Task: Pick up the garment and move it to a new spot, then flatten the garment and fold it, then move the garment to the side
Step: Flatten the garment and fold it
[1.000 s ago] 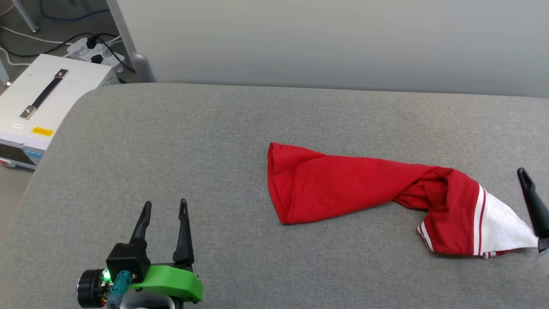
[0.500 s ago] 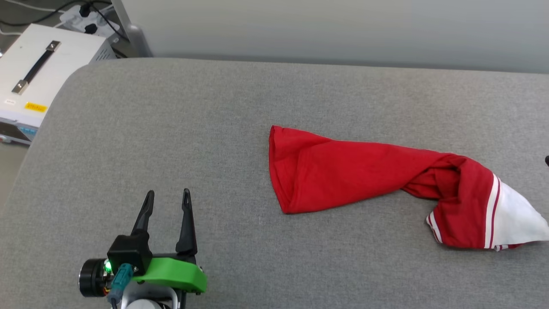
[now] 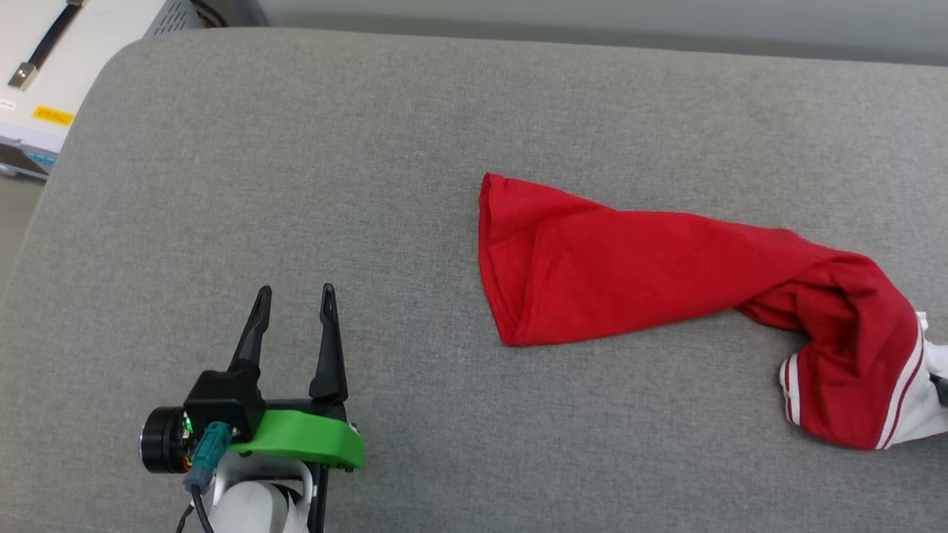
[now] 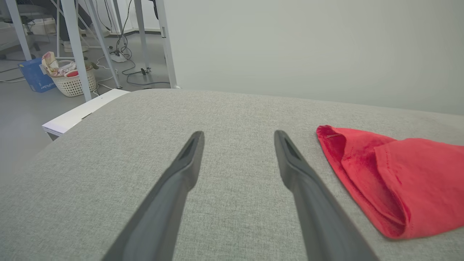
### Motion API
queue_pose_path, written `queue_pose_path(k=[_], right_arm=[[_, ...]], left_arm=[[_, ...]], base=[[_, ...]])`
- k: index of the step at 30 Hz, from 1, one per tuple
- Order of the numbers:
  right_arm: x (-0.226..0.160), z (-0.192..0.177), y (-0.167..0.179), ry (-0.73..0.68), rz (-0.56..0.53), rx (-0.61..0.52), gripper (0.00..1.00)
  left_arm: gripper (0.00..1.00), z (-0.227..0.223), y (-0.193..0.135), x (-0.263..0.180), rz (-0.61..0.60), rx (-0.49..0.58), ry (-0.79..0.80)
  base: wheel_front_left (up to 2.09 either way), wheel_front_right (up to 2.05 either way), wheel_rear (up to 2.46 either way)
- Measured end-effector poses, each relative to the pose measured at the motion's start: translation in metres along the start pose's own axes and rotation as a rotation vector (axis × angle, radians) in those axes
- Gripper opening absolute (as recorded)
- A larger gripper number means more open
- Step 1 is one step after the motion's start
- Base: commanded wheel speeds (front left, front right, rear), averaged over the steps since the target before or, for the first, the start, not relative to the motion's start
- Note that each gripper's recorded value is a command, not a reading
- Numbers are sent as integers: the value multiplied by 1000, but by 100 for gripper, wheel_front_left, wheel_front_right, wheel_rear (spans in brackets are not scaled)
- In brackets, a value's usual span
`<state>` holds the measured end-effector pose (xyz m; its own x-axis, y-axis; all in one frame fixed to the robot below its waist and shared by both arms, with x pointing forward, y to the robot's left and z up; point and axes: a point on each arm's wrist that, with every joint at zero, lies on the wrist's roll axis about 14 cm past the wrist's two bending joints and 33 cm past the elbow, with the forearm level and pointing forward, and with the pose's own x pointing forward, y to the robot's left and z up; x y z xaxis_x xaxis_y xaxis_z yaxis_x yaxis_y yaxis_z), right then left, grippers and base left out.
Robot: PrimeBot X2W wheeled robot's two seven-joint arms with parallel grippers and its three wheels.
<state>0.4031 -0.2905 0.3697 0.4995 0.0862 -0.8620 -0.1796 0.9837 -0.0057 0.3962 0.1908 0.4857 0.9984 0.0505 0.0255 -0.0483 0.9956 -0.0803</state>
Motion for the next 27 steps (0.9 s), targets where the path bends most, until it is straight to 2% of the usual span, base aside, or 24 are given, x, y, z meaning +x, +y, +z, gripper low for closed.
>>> queue_pose_path(k=[5, 6, 7, 14, 20, 24, 27], right_arm=[[13, -12, -9, 50, -23, 21, 100], [14, -11, -8, 45, -19, 25, 92], [13, -9, -9, 27, -19, 28, 0], [-2, 26, -11, -228, -11, 110, 0], [-60, 99, -29, -574, -42, 67, 0], [-102, 139, -12, -754, 4, 5, 0], [-130, 163, 19, -860, 75, -70, 0]], left_arm=[[100, -7, 5, 0, 17, 5, 22], [100, -8, 6, 0, 19, 5, 23], [100, -7, 6, 0, 20, 6, 22], [100, 4, 5, -2, 18, 3, -10], [100, 19, 5, -8, 18, 0, -50], [100, 22, 6, -17, 22, -2, -58], [100, 26, 8, -23, 28, -2, -68]], base=[[0, 0, 0], [0, 0, 0], [0, 0, 0], [0, 0, 0], [0, 0, 0], [0, 0, 0], [0, 0, 0]])
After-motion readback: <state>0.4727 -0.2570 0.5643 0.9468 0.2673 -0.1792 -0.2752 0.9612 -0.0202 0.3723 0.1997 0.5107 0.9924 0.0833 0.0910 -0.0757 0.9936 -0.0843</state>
